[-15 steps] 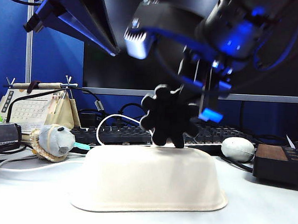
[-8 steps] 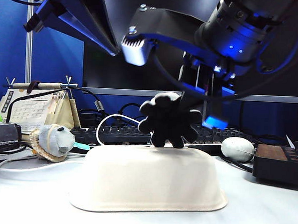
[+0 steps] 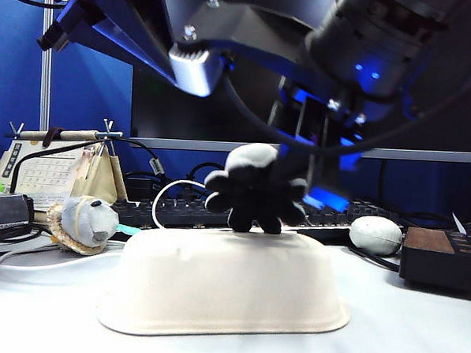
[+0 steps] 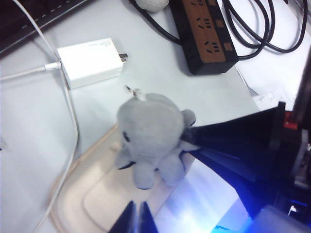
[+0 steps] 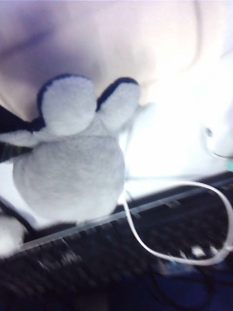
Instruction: Place the tilting octopus upright.
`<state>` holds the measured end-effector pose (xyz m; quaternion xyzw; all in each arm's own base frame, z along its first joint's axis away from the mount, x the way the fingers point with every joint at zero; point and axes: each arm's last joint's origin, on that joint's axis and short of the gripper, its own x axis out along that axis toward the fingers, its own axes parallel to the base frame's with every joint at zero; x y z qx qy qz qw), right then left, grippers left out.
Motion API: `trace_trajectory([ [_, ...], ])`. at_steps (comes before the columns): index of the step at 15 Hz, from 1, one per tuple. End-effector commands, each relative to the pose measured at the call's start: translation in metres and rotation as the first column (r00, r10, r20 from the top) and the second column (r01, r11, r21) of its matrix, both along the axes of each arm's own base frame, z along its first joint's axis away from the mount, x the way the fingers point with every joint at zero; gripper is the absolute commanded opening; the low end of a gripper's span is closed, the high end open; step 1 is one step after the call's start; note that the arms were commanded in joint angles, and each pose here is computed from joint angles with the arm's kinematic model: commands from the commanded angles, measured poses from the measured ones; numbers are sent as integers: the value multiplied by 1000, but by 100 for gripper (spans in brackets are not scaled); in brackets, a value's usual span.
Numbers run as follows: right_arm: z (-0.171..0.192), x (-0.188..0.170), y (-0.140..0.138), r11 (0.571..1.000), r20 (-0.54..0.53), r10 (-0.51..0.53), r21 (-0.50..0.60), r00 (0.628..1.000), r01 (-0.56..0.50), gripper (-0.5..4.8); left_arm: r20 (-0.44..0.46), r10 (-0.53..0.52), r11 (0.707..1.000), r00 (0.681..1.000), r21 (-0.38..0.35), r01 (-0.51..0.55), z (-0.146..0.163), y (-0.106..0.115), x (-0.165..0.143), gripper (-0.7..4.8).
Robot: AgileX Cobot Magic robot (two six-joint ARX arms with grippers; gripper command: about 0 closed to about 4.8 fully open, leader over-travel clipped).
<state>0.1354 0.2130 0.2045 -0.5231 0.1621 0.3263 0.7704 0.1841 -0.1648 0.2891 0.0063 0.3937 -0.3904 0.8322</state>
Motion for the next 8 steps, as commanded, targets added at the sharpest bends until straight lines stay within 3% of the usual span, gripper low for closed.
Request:
trace_trajectory([
  [1, -3, -2, -3, 1000, -45, -28, -14, 999, 27, -2, 13, -6, 1000, 1000, -11, 6, 2, 0, 0, 22],
  [6, -4, -3, -4, 999, -59, -43, -9, 997, 42, -2, -63, -120, 989, 991, -90, 114, 2, -2, -4, 22],
  [8, -4, -3, -4, 999, -59, -43, -9, 997, 42, -2, -92, -134, 988, 987, -87, 126, 0, -2, -6, 22],
])
